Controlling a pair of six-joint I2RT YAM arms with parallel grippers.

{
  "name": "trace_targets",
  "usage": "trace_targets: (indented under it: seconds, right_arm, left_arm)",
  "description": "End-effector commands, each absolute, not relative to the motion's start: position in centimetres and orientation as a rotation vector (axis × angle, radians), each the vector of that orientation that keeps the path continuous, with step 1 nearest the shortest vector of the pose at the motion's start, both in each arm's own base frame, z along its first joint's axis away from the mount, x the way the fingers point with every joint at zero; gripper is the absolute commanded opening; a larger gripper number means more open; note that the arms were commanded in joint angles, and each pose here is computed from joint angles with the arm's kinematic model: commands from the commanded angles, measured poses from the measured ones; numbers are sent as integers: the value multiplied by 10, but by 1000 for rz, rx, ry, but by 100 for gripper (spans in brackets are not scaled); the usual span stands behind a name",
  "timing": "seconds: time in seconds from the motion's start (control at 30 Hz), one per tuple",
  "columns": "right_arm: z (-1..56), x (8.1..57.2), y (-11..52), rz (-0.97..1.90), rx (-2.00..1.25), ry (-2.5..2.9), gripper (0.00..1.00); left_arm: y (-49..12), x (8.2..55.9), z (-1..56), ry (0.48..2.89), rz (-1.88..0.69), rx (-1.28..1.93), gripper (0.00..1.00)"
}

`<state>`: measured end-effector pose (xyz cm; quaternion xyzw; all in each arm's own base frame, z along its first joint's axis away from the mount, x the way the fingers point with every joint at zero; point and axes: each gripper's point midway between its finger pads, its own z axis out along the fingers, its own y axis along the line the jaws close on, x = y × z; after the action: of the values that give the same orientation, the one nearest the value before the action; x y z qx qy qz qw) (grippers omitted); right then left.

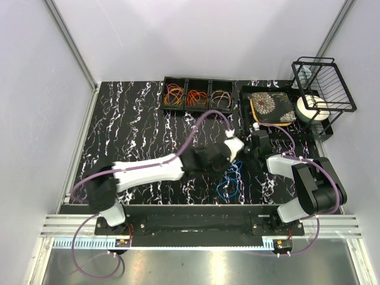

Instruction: Untangle the cables

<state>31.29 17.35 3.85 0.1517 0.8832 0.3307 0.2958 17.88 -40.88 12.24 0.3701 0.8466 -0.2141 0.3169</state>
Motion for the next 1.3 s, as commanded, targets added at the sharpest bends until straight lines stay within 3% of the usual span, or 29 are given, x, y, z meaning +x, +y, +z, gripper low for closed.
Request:
trace_targets:
  seconds: [0.0,0.2,0.43,0.77,1.27]
  right_arm:
    - [26,304,173,882,400,2407,79]
    - [27,302,174,889,392,2404,79]
    - [43,306,180,918,349,2409,78]
    - [123,291,202,1135,111,2276,78]
    - [181,261,253,1303,-189,2178,79]
  left_arm:
    - [-376,204,236,2071,-594,863,0]
    - [-331,219,307,1942,-590,769,0]
    - [-296,231,303,1976,-611,664,0]
    - [-271,240,320,1960,-655,548,0]
    - [-281,239,349,1918,-775,520,0]
